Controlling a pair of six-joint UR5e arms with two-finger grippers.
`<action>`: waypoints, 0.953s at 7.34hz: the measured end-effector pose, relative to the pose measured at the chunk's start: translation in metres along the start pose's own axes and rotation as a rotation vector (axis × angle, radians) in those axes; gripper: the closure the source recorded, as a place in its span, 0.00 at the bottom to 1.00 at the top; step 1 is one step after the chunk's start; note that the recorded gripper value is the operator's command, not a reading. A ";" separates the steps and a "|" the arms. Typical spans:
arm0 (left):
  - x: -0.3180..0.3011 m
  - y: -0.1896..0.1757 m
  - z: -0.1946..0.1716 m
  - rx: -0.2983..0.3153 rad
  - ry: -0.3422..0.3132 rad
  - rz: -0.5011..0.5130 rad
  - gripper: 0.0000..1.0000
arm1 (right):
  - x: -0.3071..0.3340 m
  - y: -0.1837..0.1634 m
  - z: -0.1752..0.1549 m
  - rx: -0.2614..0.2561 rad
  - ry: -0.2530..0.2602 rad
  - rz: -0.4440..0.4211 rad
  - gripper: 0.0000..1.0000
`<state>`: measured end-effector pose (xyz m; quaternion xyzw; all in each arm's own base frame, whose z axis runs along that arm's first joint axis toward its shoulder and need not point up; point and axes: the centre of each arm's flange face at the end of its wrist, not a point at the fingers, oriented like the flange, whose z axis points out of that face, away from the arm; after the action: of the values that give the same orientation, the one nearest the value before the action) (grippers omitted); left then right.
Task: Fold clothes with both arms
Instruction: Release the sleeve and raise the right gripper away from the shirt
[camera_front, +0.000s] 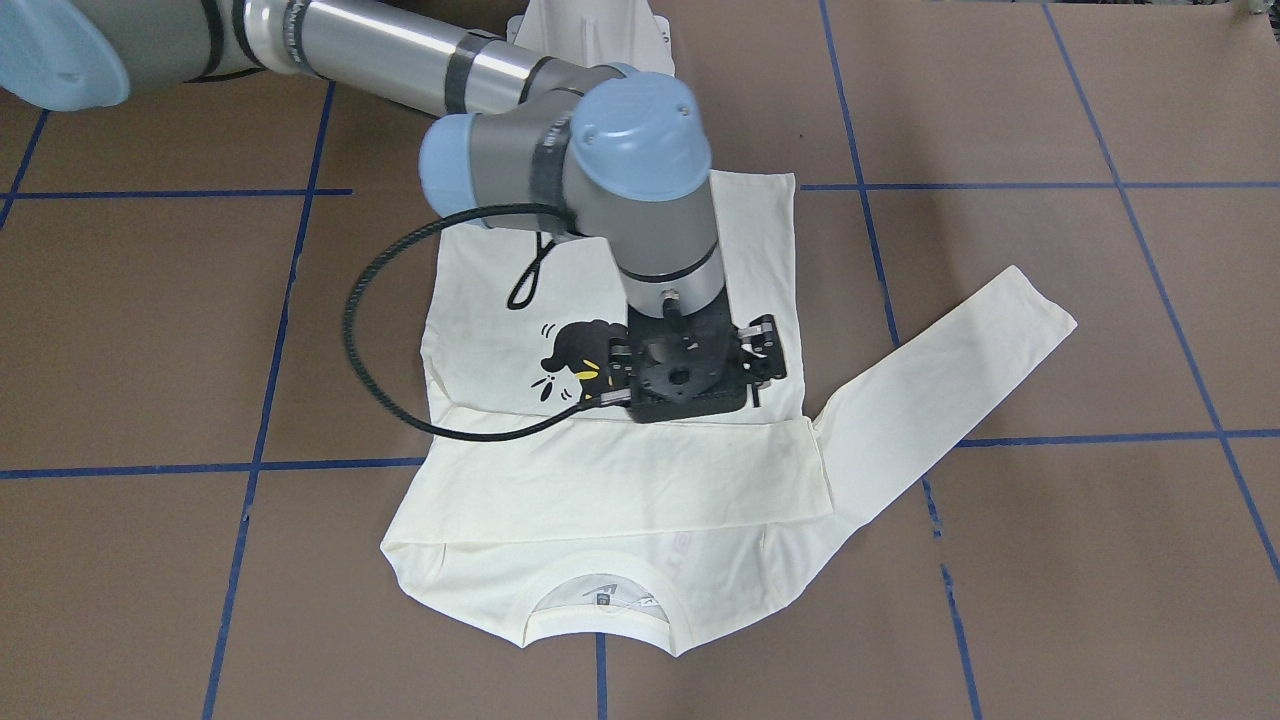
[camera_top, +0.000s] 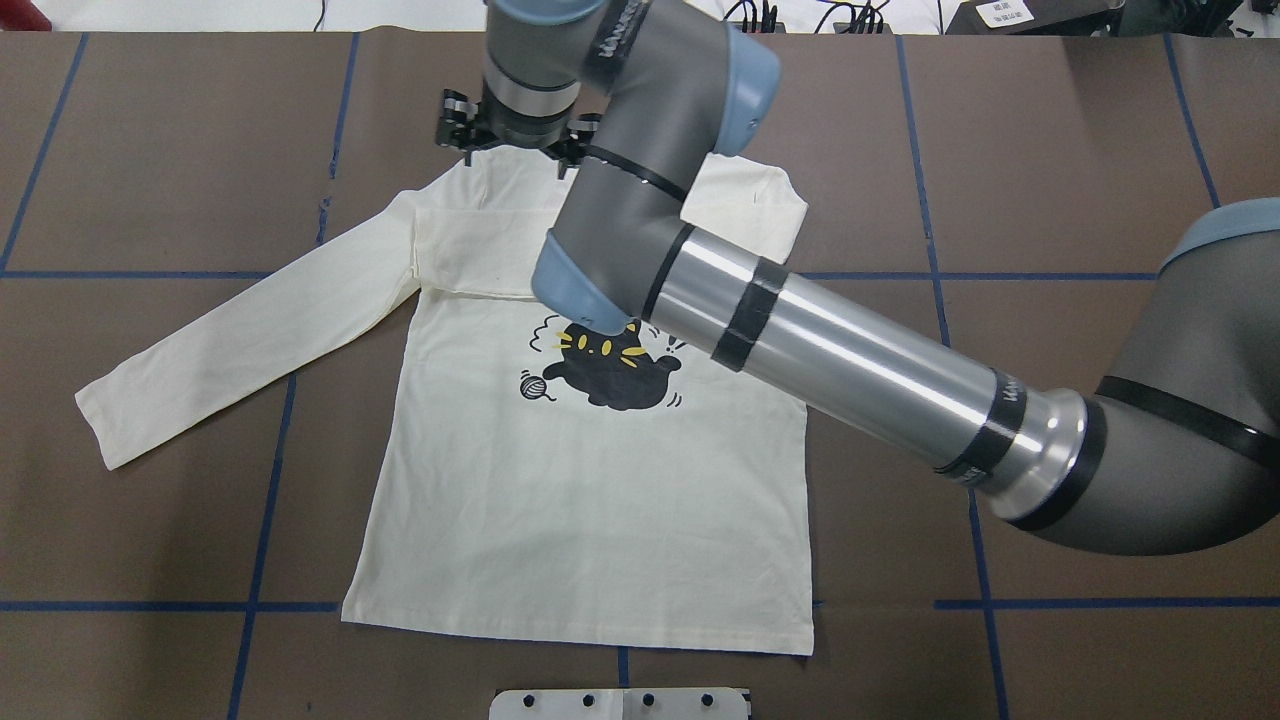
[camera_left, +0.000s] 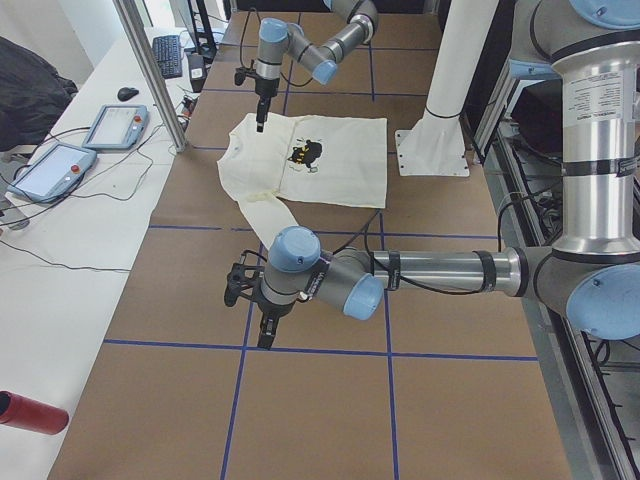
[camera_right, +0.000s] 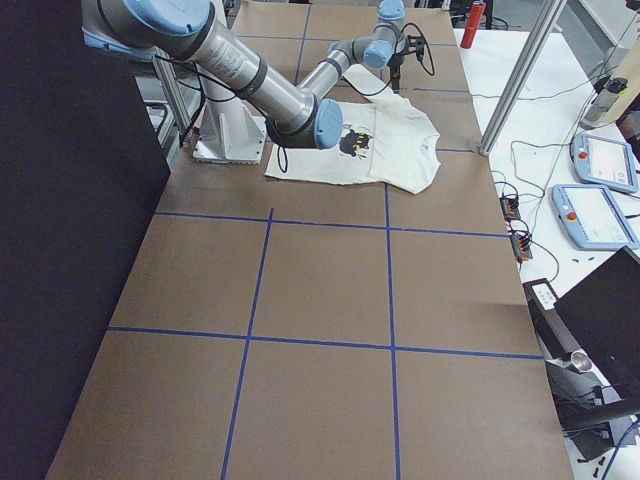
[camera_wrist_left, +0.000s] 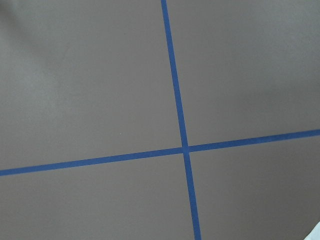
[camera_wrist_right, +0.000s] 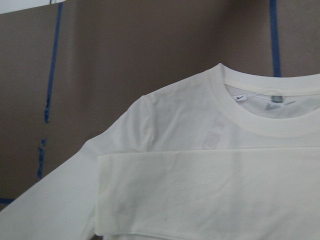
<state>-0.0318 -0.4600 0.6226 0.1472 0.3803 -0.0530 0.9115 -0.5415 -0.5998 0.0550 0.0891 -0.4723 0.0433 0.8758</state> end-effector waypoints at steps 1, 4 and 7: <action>0.026 0.016 0.015 0.008 0.038 -0.063 0.00 | 0.055 -0.011 -0.011 -0.036 0.053 -0.021 0.00; 0.144 0.069 0.044 -0.059 0.092 -0.249 0.00 | 0.227 -0.029 -0.051 -0.158 0.158 -0.078 0.00; 0.222 0.125 0.099 -0.083 0.008 -0.361 0.00 | 0.327 -0.006 -0.071 -0.259 0.250 -0.172 0.00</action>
<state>0.2183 -0.3684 0.5595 0.0389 0.4059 -0.1994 0.8911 -0.3028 -0.5941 0.2889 0.0097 -0.3519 -0.0821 0.9324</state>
